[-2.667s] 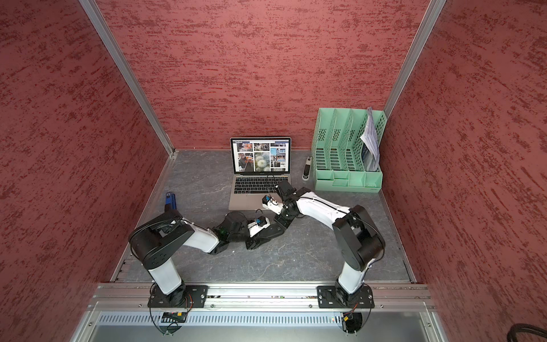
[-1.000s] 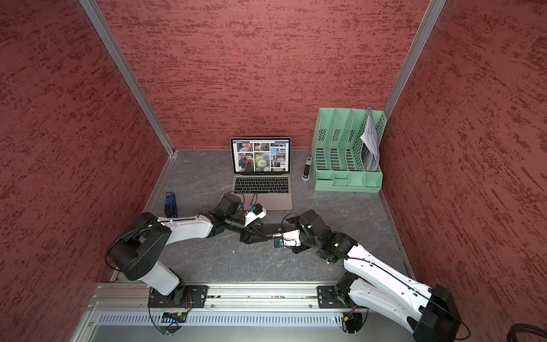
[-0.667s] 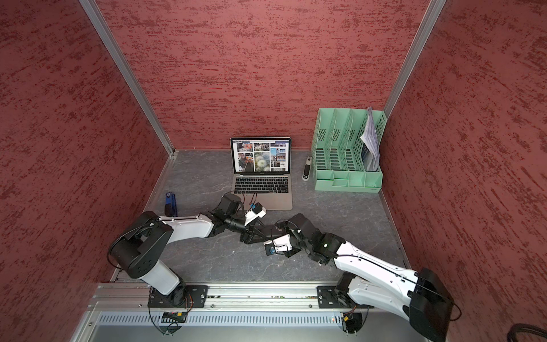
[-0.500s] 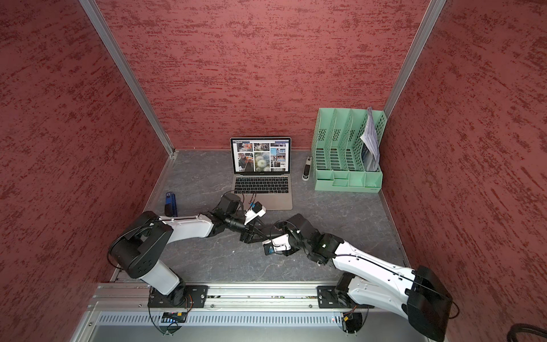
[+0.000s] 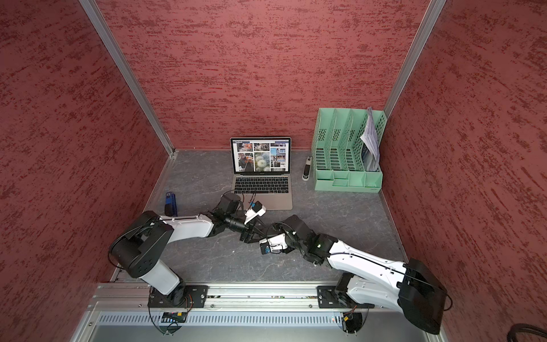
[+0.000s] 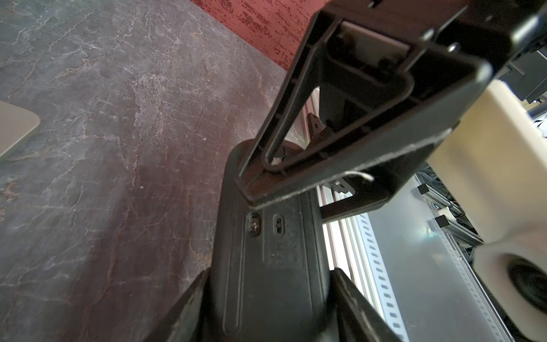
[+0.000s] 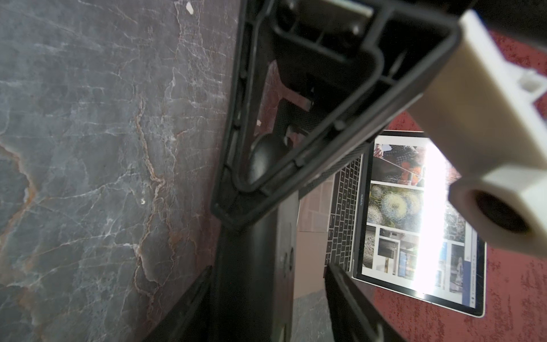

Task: Remove the wireless mouse receiver from the laptop
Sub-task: Pick up the mouse from the center of the board.

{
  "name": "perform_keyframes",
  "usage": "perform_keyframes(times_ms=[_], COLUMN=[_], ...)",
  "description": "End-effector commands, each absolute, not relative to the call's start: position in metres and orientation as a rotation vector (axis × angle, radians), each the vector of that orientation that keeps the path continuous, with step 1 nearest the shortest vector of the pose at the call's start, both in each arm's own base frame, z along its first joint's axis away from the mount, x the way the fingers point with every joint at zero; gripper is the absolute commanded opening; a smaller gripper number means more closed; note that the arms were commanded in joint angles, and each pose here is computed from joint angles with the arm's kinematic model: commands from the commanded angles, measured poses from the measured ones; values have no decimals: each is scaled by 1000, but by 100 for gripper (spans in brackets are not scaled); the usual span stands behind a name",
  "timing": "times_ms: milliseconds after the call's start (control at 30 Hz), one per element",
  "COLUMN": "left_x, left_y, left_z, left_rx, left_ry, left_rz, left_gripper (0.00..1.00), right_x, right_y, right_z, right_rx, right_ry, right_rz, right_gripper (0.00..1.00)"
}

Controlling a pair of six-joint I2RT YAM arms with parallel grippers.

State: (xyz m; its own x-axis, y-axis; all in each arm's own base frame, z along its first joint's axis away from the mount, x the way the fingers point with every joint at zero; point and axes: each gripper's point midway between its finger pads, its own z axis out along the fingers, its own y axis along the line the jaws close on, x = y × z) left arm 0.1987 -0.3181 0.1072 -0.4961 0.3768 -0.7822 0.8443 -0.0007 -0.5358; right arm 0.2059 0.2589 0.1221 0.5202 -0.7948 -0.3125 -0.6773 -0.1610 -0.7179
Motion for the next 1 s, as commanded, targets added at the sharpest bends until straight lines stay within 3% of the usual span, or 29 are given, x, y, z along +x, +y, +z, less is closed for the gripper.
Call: perform_keyframes(times_ms=[0,367,633,733,800,833,967], left_x=[201,200,199,198,199,200,204], left_y=[-320,-319,-318,-318,-318,-318,-318], left_z=[117,120,125,126,127,127,127], left_rx=[1266,1268,1273,1274,1275,1272,1260], left_ry=[1826,1822,1810,1809,1806,1808,1809], left_rz=[-1529,-1534,-1530,-1528,-1523,-1519,-1485], left_gripper=[60,60,63,71,85,99,100], right_x=[209,207,206,206,206,205,204], right_y=[258,256,258,257,257,257,257], right_z=[123,119,118,117,118,117,117], right_rx=[-1876,-1900,-1908,-1911,-1911,-1914,-1912], right_ry=[1209,1227,1234,1237,1236,1236,1236], right_rz=[-211,-208,-201,-203,-204,-203,-196], right_gripper=[56,37,11,6,3,1,0])
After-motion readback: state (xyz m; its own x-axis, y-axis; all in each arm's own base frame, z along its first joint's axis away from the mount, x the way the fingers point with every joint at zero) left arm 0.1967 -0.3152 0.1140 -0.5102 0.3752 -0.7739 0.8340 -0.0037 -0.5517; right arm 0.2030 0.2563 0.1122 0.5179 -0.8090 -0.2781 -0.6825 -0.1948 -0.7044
